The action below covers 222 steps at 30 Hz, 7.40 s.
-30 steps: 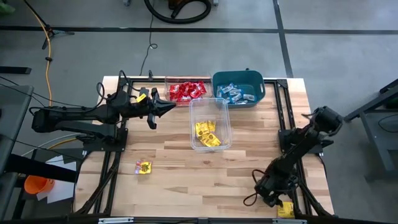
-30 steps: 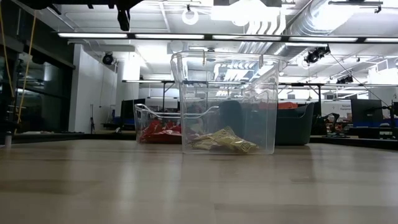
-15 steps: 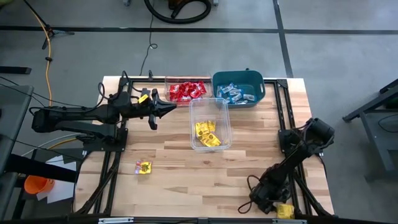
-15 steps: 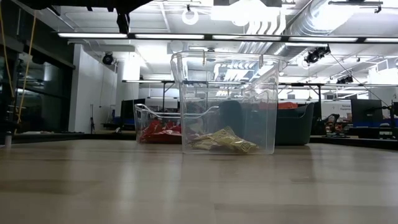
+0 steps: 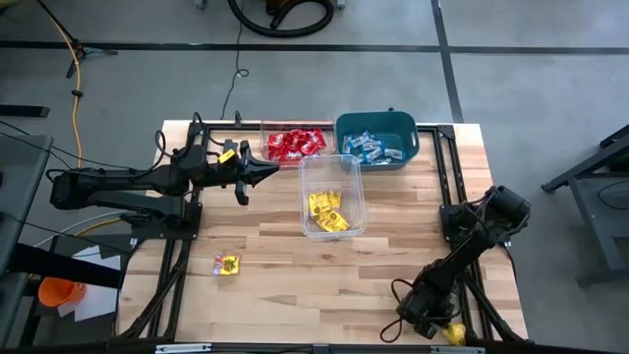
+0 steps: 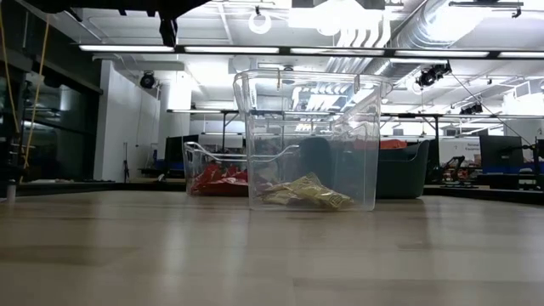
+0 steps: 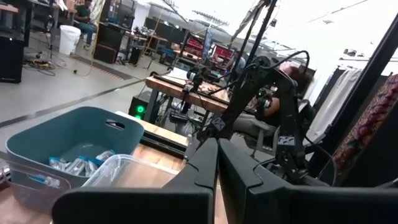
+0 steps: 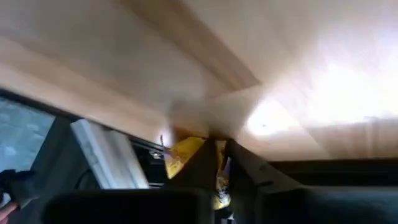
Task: Sort candy
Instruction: Put the yellow candy into the transparent container, then return to Home Position
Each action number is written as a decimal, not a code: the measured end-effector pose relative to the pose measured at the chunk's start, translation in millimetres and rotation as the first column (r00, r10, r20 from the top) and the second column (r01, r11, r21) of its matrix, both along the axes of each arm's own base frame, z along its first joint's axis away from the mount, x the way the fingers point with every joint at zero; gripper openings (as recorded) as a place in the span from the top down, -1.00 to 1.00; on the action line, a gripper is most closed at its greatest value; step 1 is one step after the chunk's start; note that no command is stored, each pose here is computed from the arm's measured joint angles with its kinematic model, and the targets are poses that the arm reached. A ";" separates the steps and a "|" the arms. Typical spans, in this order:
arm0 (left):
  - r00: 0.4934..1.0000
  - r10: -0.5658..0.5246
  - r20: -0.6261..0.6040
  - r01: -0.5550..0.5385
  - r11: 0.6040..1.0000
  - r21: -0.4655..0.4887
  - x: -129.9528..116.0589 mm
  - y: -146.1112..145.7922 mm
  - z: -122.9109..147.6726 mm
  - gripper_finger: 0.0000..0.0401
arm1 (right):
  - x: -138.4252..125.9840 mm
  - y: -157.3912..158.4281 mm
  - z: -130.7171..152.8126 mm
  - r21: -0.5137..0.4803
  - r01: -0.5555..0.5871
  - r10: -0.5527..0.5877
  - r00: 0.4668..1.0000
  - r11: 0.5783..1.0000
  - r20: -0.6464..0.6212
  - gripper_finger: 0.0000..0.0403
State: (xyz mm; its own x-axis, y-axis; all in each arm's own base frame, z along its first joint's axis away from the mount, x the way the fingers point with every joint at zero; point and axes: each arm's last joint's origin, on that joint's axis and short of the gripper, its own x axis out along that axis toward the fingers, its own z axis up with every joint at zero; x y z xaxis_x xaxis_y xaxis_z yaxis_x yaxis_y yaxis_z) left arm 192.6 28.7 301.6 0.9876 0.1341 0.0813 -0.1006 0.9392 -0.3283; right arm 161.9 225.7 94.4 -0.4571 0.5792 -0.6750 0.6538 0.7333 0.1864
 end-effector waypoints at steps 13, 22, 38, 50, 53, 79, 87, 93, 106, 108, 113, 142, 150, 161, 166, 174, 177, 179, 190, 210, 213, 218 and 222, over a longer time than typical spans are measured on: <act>0.998 0.006 0.061 -0.008 1.000 0.025 -0.7 0.1 6.1 1.00 | 54.1 -51.8 85.5 0.137 -0.019 -0.089 0.676 0.990 0.731 0.99; 0.986 0.004 0.164 -0.011 0.999 0.040 -2.7 -0.3 16.2 1.00 | 80.5 -123.1 173.1 0.025 0.056 -0.016 -0.144 0.998 0.989 1.00; 0.987 0.005 0.161 -0.015 0.998 0.056 -2.7 -0.3 16.1 1.00 | 68.5 -215.7 263.1 -0.112 0.636 0.618 -0.669 0.764 0.413 1.00; 0.988 0.008 0.157 -0.021 0.996 0.082 -2.6 -0.3 16.0 1.00 | 70.7 -222.0 257.6 -0.152 0.648 0.636 -0.626 0.746 0.451 1.00; 0.988 0.008 0.157 -0.021 0.996 0.083 -2.7 -0.3 16.0 1.00 | 70.7 -222.4 257.7 -0.119 0.650 0.617 -0.625 0.750 0.478 1.00; 0.988 0.007 0.156 -0.020 0.996 0.082 -2.6 -0.3 16.2 1.00 | 155.8 -266.8 218.3 -0.518 0.476 0.524 0.134 0.711 0.841 0.17; 0.998 -0.036 -0.048 0.041 0.992 0.117 2.4 -8.6 35.1 1.00 | 139.9 -269.0 260.5 -0.549 0.455 0.544 0.157 0.701 0.824 -0.36; 0.910 -0.098 -0.404 0.160 0.980 0.122 16.6 -23.7 45.8 0.98 | 114.0 -268.0 296.9 -0.577 0.455 0.557 0.194 0.678 0.807 -0.41; 0.531 -0.249 -0.810 0.210 0.965 -0.159 -6.5 -89.0 -9.9 0.30 | 56.1 -263.5 312.8 -0.656 0.469 0.533 0.384 0.591 0.754 -0.41; 0.475 -0.260 -0.841 0.206 0.962 -0.181 -13.5 -98.4 -22.9 0.20 | 48.5 -262.5 312.9 -0.644 0.483 0.506 0.398 0.594 0.765 -0.41; 0.364 -0.264 -0.893 0.203 0.958 -0.201 -24.1 -113.6 -59.6 -0.01 | 37.8 -261.2 309.8 -0.636 0.497 0.471 0.427 0.591 0.772 -0.41; 0.030 -0.194 -0.980 0.147 0.971 -0.188 -24.1 -146.4 -159.4 0.66 | 33.7 -262.0 306.4 -0.683 0.478 0.497 0.470 0.551 0.730 -0.41; 0.301 -0.250 -0.920 0.255 0.951 -0.175 -15.8 -129.4 -76.6 0.96 | 33.8 -262.0 306.6 -0.686 0.476 0.502 0.468 0.550 0.727 -0.41; 0.883 0.265 -0.387 -0.135 0.934 0.331 7.9 -52.3 48.6 0.99 | 40.1 -262.9 312.1 -0.670 0.511 0.541 0.400 0.539 0.740 -0.41; 0.937 0.281 -0.206 -0.205 0.922 0.328 25.5 -21.7 65.3 1.00 | 47.6 -264.0 320.3 -0.633 0.567 0.575 0.311 0.527 0.757 -0.41; 0.975 0.096 -0.201 -0.046 0.970 0.240 51.4 0.4 47.3 1.00 | 54.7 -261.8 328.4 -0.578 0.553 0.604 0.161 0.600 0.781 -0.41; 0.986 0.087 -0.143 -0.051 0.970 0.239 61.1 2.6 39.3 1.00 | 54.8 -261.3 328.4 -0.575 0.545 0.602 0.152 0.611 0.784 -0.41; 0.989 0.091 -0.120 -0.062 0.972 0.227 67.2 4.6 33.7 1.00 | 54.8 -261.2 328.4 -0.573 0.544 0.600 0.151 0.613 0.785 -0.41; 0.993 0.094 -0.070 -0.077 0.972 0.224 83.5 6.6 22.1 0.99 | 54.9 -261.2 328.3 -0.570 0.544 0.598 0.149 0.616 0.788 -0.41; 0.951 0.174 -0.256 -0.086 0.943 0.321 142.7 16.5 22.2 0.34 | 55.9 -261.4 330.0 -0.564 0.554 0.603 0.133 0.613 0.787 -0.41; 0.927 0.164 -0.337 -0.060 0.953 0.298 134.2 13.9 23.6 0.19 | 55.8 -261.4 329.9 -0.561 0.555 0.599 0.135 0.614 0.789 -0.41; 0.896 0.093 -0.433 0.006 0.975 0.223 94.6 7.9 43.7 0.12 | 50.6 -260.5 322.1 -0.588 0.510 0.571 0.213 0.628 0.793 -0.41; 0.862 0.081 -0.500 0.030 0.977 0.210 67.1 4.6 47.4 0.19 | 46.4 -259.7 315.0 -0.615 0.456 0.553 0.280 0.643 0.785 -0.41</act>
State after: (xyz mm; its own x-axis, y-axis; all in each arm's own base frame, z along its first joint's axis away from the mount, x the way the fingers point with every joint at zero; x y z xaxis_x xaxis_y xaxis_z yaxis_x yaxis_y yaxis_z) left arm 259.7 33.3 349.0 0.8965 0.1951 -0.3978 -0.2244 0.9741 -0.0278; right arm 208.3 -34.0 409.4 0.7065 -0.2381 -0.6665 0.3598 0.9317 0.0486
